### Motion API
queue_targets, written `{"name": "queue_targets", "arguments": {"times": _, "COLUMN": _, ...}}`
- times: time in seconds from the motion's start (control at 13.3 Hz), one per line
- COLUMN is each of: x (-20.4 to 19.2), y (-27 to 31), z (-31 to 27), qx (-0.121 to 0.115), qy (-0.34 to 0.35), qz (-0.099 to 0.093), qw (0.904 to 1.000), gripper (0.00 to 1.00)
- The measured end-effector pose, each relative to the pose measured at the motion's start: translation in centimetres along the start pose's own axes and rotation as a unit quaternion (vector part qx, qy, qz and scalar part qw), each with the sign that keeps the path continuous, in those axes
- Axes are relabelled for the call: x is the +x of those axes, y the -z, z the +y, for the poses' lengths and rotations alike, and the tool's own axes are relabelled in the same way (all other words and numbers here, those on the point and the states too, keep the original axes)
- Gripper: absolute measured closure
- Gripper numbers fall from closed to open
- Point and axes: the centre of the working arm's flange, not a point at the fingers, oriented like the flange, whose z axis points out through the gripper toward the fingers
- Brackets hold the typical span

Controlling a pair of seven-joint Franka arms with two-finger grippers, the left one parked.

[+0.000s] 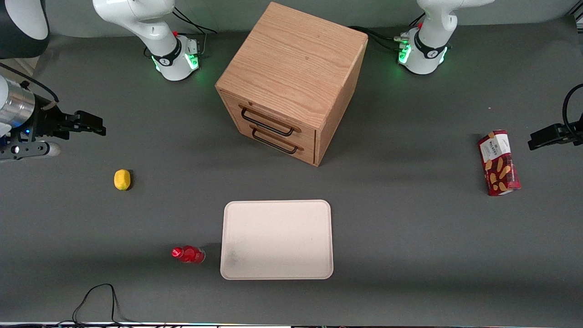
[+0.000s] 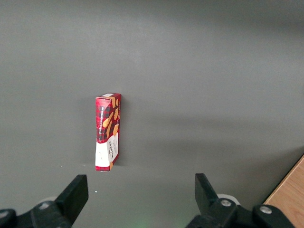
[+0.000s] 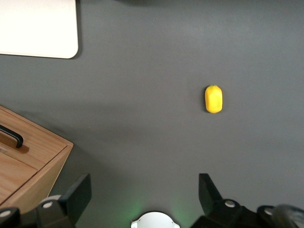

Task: Place coke bottle on tray
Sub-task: 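Move the open right gripper toward the red Coca-Cola bottle beside the tray, then lower the right gripper around the bottle and close it on the bottle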

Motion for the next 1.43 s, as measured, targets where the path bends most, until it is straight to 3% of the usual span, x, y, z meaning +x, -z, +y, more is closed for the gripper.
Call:
{"name": "queue_targets", "arguments": {"times": 0.53, "x": 8.6, "y": -2.3, "z": -9.0, "qx": 0.011, "qy": -0.002, "qz": -0.008, "qw": 0.9999, "gripper": 0.00}}
{"name": "queue_targets", "arguments": {"times": 0.82, "x": 12.7, "y": -5.5, "z": -10.3, "qx": 0.012, "qy": 0.000, "qz": -0.009, "qw": 0.9999, "gripper": 0.00}}
{"name": "queue_targets", "arguments": {"times": 1.12, "x": 16.8, "y": -9.8, "z": -10.3, "qx": 0.006, "qy": -0.013, "qz": 0.025, "qw": 0.9996, "gripper": 0.00}}
{"name": "queue_targets", "arguments": {"times": 1.43, "x": 21.5, "y": -15.7, "z": -11.6, "qx": 0.012, "qy": -0.043, "qz": 0.085, "qw": 0.9954, "gripper": 0.00}}
